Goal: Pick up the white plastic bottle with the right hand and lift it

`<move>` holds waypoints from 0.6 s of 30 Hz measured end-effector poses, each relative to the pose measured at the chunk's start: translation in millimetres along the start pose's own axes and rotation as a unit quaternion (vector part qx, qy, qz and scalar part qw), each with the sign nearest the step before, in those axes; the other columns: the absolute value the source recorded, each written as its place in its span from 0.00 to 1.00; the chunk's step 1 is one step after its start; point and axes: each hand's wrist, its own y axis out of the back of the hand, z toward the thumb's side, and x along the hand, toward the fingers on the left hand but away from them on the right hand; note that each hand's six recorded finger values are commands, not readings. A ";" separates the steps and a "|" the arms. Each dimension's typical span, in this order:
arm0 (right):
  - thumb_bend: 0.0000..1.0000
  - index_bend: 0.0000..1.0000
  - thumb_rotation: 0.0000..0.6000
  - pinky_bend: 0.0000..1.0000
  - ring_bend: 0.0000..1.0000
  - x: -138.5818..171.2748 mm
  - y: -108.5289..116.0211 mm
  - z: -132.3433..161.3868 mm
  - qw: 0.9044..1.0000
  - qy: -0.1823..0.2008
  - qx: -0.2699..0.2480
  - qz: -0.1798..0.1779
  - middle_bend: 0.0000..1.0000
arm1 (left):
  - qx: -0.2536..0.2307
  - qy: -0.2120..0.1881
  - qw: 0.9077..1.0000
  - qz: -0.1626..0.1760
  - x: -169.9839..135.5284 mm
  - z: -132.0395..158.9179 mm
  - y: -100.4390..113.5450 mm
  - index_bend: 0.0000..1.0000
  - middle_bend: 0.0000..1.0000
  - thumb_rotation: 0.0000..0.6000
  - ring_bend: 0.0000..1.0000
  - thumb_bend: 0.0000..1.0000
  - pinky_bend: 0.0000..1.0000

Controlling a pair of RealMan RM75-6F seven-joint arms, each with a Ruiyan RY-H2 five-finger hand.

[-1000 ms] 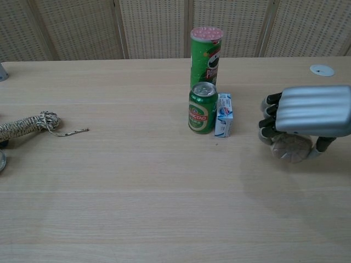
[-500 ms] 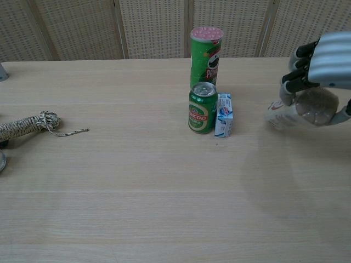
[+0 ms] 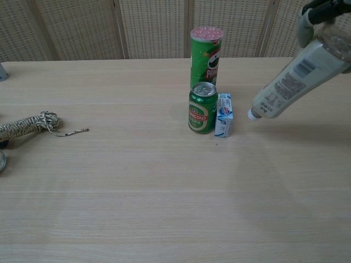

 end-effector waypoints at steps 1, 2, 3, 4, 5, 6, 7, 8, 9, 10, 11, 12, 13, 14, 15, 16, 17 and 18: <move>0.06 0.81 1.00 0.34 0.52 -1.1 5.0 -1.8 1.000 -0.001 0.002 -0.005 0.83 | -0.001 0.000 1.000 0.000 0.0 -0.2 0.2 0.00 0.00 1.00 0.00 0.00 0.00; 0.06 0.81 1.00 0.34 0.52 -2.5 10.2 -3.8 1.000 -0.003 0.005 -0.009 0.83 | -0.001 0.001 1.000 0.000 0.1 -0.6 0.4 0.00 0.00 1.00 0.00 0.00 0.00; 0.06 0.81 1.00 0.34 0.52 -4.6 17.5 -6.7 1.000 -0.005 0.009 -0.017 0.83 | -0.002 0.001 1.000 0.000 0.2 -1.1 0.6 0.00 0.00 1.00 0.00 0.00 0.00; 0.06 0.81 1.00 0.34 0.52 -6.6 23.4 -9.3 1.000 -0.008 0.013 -0.022 0.83 | -0.002 0.002 1.000 0.000 0.2 -1.4 0.8 0.00 0.00 1.00 0.00 0.00 0.00; 0.06 0.82 1.00 0.34 0.52 -8.7 29.4 -12.3 0.999 -0.011 0.017 -0.028 0.83 | -0.002 0.002 1.000 0.000 0.3 -1.6 0.9 0.00 0.00 1.00 0.00 0.00 0.00; 0.06 0.82 1.00 0.34 0.52 -11.6 37.4 -17.1 0.999 -0.016 0.021 -0.036 0.83 | -0.002 0.002 1.000 0.000 0.3 -1.7 1.0 0.00 0.00 1.00 0.00 0.00 0.00; 0.06 0.82 1.00 0.34 0.52 -13.9 43.5 -21.1 0.999 -0.021 0.023 -0.041 0.83 | -0.003 0.002 1.000 0.000 0.3 -1.9 1.2 0.00 0.00 1.00 0.00 0.00 0.00; 0.06 0.82 1.00 0.34 0.52 -16.2 49.4 -25.3 0.998 -0.027 0.025 -0.047 0.83 | -0.003 0.002 1.000 0.000 0.3 -2.0 1.3 0.00 0.00 1.00 0.00 0.00 0.00; 0.06 0.82 1.00 0.34 0.52 -19.2 57.2 -31.3 0.998 -0.035 0.028 -0.054 0.83 | -0.003 0.002 1.000 0.000 0.3 -2.2 1.7 0.00 0.00 1.00 0.00 0.00 0.00; 0.06 0.82 1.00 0.34 0.52 -21.4 63.0 -35.8 0.997 -0.041 0.030 -0.059 0.83 | -0.003 0.002 1.000 0.000 0.3 -2.2 1.9 0.00 0.00 1.00 0.00 0.00 0.00; 0.06 0.82 1.00 0.34 0.52 -23.6 68.7 -40.1 0.996 -0.047 0.031 -0.065 0.83 | -0.003 0.002 1.000 0.000 0.3 -2.3 2.0 0.00 0.00 1.00 0.00 0.00 0.00; 0.06 0.82 1.00 0.34 0.52 -26.3 76.1 -45.8 0.995 -0.055 0.033 -0.072 0.83 | -0.004 0.002 1.000 0.000 0.3 -2.3 2.1 0.00 0.00 1.00 0.00 0.00 0.00; 0.06 0.82 1.00 0.34 0.52 -28.2 81.4 -49.9 0.995 -0.061 0.034 -0.077 0.83 | -0.004 0.002 1.000 0.000 0.3 -2.4 2.1 0.00 0.00 1.00 0.00 0.00 0.00; 0.06 0.82 1.00 0.34 0.52 -29.9 86.4 -53.8 0.994 -0.067 0.034 -0.081 0.83 | -0.004 0.002 1.000 0.000 0.3 -2.3 2.1 0.00 0.00 1.00 0.00 0.00 0.00; 0.06 0.82 1.00 0.34 0.52 -31.8 92.3 -58.7 0.993 -0.075 0.034 -0.086 0.83 | -0.004 0.002 1.000 0.000 0.3 -2.3 2.1 0.00 0.00 1.00 0.00 0.00 0.00; 0.06 0.82 1.00 0.34 0.52 -33.1 96.0 -62.0 0.992 -0.080 0.034 -0.089 0.83 | -0.003 0.002 1.000 0.000 0.2 -2.3 2.0 0.00 0.00 1.00 0.00 0.00 0.00; 0.06 0.82 1.00 0.34 0.52 -34.3 99.0 -64.7 0.992 -0.085 0.033 -0.092 0.83 | -0.003 0.002 1.000 -0.001 0.2 -2.3 1.9 0.00 0.00 1.00 0.00 0.00 0.00; 0.06 0.82 1.00 0.34 0.52 -35.4 102.2 -67.7 0.991 -0.090 0.031 -0.094 0.83 | -0.003 0.002 1.000 -0.001 0.3 -2.4 1.7 0.00 0.00 1.00 0.00 0.00 0.00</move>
